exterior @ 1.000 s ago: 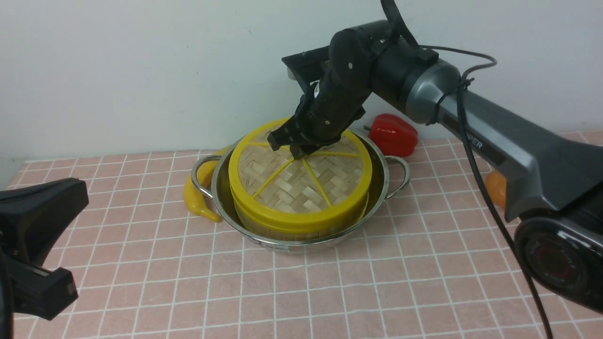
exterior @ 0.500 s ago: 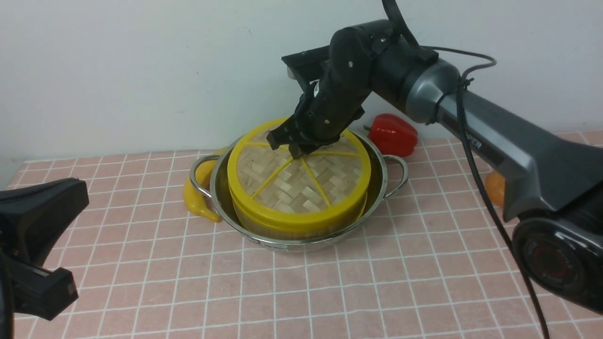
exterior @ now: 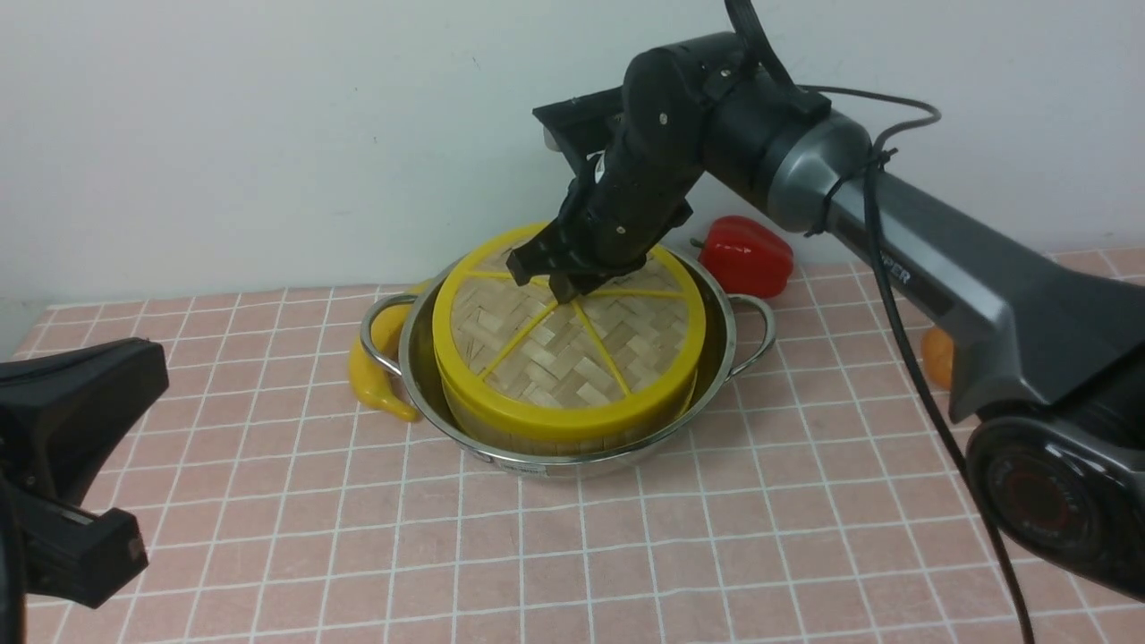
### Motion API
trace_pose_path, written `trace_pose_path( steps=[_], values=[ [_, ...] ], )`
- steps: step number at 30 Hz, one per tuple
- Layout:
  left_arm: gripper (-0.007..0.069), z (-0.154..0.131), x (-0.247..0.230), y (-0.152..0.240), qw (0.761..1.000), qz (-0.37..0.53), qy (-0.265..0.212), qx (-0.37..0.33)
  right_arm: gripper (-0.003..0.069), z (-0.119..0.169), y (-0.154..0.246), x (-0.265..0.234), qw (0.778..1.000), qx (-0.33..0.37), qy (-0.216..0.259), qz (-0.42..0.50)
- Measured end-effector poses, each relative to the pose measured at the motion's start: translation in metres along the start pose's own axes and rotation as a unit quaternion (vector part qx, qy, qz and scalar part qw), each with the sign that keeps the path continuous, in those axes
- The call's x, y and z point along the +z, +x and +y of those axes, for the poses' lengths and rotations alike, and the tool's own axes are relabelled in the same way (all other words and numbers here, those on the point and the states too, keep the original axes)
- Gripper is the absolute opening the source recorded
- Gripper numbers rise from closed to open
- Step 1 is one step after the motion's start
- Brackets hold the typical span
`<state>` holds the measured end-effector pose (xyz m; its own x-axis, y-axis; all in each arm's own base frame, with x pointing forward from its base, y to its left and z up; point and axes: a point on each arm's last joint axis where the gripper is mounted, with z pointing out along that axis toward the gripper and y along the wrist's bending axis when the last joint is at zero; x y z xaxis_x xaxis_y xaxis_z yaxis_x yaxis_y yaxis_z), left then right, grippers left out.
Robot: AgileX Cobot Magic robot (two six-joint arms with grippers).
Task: Place the steamer in the pot on the pink tablecloth, and put the lid on the steamer.
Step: 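Place the bamboo steamer lid onto the steamer basket in the pot with the right gripper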
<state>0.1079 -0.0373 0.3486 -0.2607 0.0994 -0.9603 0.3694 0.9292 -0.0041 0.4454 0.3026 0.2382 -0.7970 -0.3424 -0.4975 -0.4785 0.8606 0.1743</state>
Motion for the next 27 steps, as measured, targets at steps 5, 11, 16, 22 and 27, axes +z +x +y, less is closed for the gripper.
trace_pose_path(
  steps=[5,11,16,22,27],
  values=[
    [0.0001,0.0000,0.0000,0.0000,1.000,0.000,0.000,0.000,0.0146,-0.0001,0.0000,0.0000,1.000,0.000,0.000,0.000],
    [0.0001,0.0000,0.0000,0.0000,1.000,0.000,0.000,0.000,0.0145,-0.0001,0.0000,0.0000,1.000,0.000,0.000,0.000],
    [0.0001,0.0000,0.0000,0.0000,1.000,0.000,0.000,0.000,0.0145,-0.0001,0.0000,0.0000,1.000,0.000,0.000,0.000],
    [0.0001,0.0000,0.0000,0.0000,1.000,0.000,0.000,0.000,0.0145,0.0000,-0.0008,-0.0022,1.000,-0.001,0.002,-0.002],
    [0.0001,0.0000,0.0000,0.0000,1.000,0.000,0.000,0.000,0.0145,-0.0001,-0.0012,-0.0029,1.000,-0.002,0.003,-0.004]
  ],
)
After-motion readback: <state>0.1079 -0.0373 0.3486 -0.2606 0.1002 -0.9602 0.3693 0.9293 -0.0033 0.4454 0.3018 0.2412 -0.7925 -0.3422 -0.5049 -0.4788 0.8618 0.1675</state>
